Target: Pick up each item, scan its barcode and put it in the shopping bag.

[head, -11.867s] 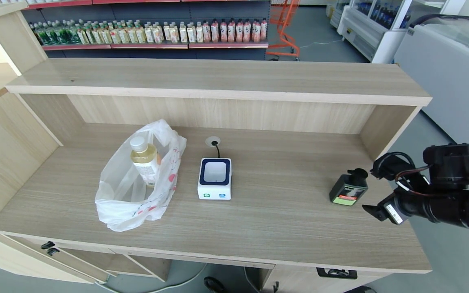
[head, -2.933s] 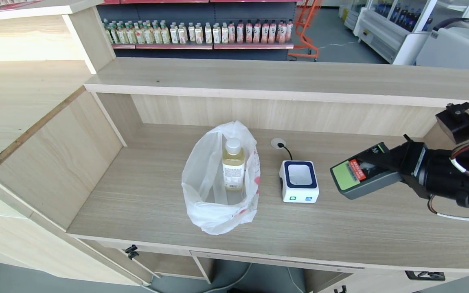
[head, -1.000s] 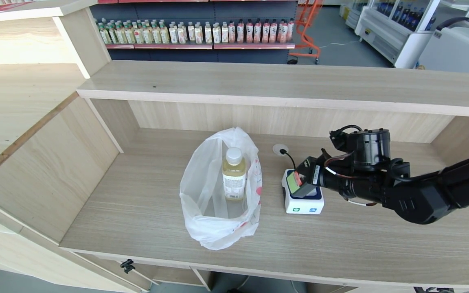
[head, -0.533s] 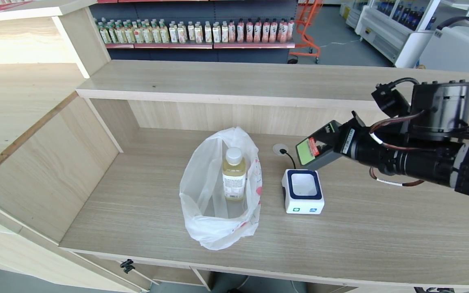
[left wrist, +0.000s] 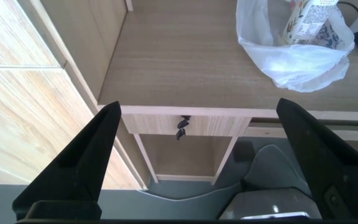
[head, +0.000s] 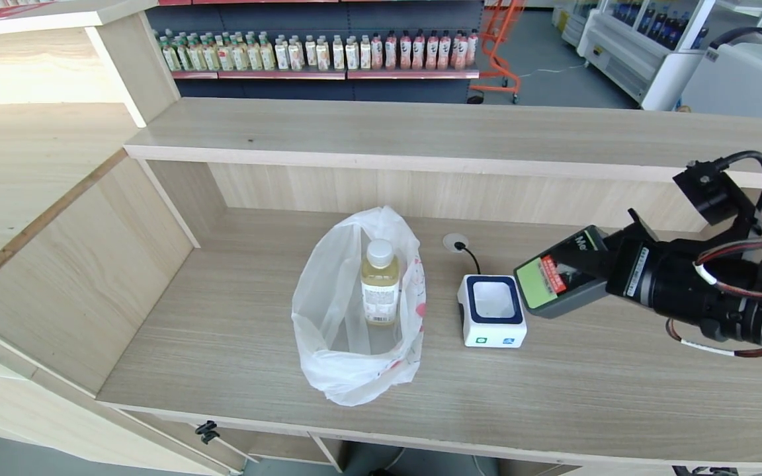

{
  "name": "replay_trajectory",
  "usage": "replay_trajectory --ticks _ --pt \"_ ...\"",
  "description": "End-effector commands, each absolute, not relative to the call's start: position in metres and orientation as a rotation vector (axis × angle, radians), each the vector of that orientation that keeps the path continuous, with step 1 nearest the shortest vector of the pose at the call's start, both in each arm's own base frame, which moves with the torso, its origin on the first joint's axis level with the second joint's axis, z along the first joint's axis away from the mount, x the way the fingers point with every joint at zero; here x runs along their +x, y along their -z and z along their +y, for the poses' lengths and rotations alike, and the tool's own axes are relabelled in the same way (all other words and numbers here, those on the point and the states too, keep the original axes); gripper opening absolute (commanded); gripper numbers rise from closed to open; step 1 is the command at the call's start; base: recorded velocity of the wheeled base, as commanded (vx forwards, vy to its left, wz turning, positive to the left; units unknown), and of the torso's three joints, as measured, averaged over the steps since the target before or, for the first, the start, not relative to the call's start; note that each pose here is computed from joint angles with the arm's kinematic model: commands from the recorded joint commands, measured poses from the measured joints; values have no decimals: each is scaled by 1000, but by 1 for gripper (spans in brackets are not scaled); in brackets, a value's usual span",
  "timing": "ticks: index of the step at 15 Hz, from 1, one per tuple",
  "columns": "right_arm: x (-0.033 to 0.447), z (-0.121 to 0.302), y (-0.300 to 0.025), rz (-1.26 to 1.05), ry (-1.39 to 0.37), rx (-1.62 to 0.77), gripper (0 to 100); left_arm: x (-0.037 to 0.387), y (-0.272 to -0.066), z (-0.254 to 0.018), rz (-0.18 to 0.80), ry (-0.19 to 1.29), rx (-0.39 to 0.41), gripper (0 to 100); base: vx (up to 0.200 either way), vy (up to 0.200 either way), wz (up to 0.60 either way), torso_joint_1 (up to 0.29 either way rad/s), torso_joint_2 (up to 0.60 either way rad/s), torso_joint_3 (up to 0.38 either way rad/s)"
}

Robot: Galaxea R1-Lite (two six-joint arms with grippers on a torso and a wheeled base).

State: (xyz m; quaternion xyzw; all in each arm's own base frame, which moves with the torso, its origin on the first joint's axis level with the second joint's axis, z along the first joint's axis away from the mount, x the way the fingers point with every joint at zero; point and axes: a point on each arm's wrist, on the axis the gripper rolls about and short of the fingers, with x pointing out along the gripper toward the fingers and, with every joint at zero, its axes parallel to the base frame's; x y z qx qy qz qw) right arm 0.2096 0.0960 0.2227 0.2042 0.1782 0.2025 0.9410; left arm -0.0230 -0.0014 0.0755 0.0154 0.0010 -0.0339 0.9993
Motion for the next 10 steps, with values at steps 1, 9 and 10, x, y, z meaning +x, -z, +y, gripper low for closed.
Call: replay_trajectory --ticks 1,9,10 --pt "206 100 -224 374 -449 446 0 -23 -75 -1 4 68 31 100 0 200 0 -2 -7 2" --pt "225 170 -190 529 -546 349 0 -23 -75 -1 4 68 31 100 0 50 0 -2 -1 1" --pt "235 180 -181 554 -545 323 0 -23 -75 -1 4 68 31 100 0 0 0 0 0 0"
